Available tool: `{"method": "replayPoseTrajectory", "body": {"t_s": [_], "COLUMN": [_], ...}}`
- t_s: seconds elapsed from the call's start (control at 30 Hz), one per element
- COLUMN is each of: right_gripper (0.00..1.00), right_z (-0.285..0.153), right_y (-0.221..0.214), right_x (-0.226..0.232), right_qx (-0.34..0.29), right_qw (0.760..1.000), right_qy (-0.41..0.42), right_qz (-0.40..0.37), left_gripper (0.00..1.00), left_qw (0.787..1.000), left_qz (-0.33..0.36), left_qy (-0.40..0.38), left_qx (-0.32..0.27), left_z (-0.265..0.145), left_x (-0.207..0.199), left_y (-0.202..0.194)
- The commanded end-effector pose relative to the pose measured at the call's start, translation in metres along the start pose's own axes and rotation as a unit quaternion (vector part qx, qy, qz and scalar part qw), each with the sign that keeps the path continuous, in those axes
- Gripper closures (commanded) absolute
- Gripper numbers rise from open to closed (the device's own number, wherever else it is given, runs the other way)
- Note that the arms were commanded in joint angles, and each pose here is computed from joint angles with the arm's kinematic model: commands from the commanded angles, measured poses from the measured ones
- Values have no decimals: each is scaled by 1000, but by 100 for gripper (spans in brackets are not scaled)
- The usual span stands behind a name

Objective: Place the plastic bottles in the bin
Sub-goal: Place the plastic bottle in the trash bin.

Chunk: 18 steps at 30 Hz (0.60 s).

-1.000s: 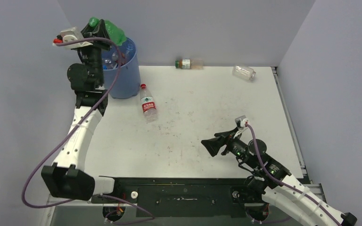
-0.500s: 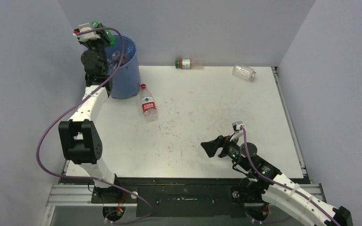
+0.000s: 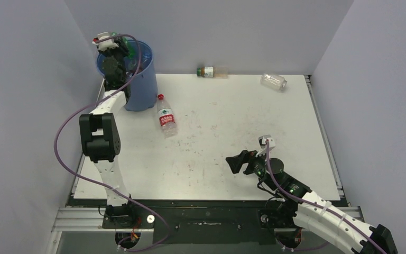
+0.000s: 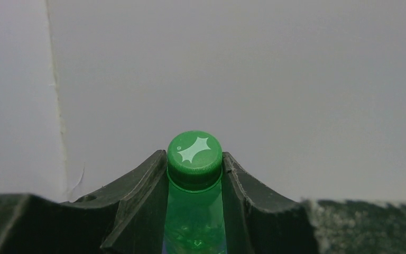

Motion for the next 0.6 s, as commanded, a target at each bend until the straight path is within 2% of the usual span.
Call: {"method": "replayPoseTrajectory", "body": {"t_s": [0.0, 0.13, 0.3, 0.47, 0.57], "right_gripper": [7, 7, 7, 8, 9], "right_z": [4, 5, 2, -1, 3], "right_y": [18, 17, 21, 31, 44], "right_x": [7, 8, 11, 17, 21], "right_qx": [-42, -38, -39, -48, -47], "right_qw": [999, 999, 999, 999, 999], "right_qy": [0, 0, 9, 18, 6], "right_qz": [0, 3, 9, 3, -16], "left_gripper": [57, 28, 4, 3, 4], "left_qw": [995, 993, 989, 979, 978], "left_qz": [-40, -54, -70, -115, -152], "left_qy": [-47, -52, -49, -45, -39], "left_qx": [-83, -95, -125, -161, -138], "left_z": [19, 16, 2, -41, -86], "left_x": [-27, -33, -37, -73, -100], "left_y": [46, 58, 92, 151, 196]}}
Point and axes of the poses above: each gripper's point midway between its finger pads, its own z axis out along the fingers, its own x axis along the line the jaws close on, y = z × x, the point moved 9 cm from there along -z, back along the fingers, and after that the axes turned 3 degrees about -z, right-handed, at the moved point
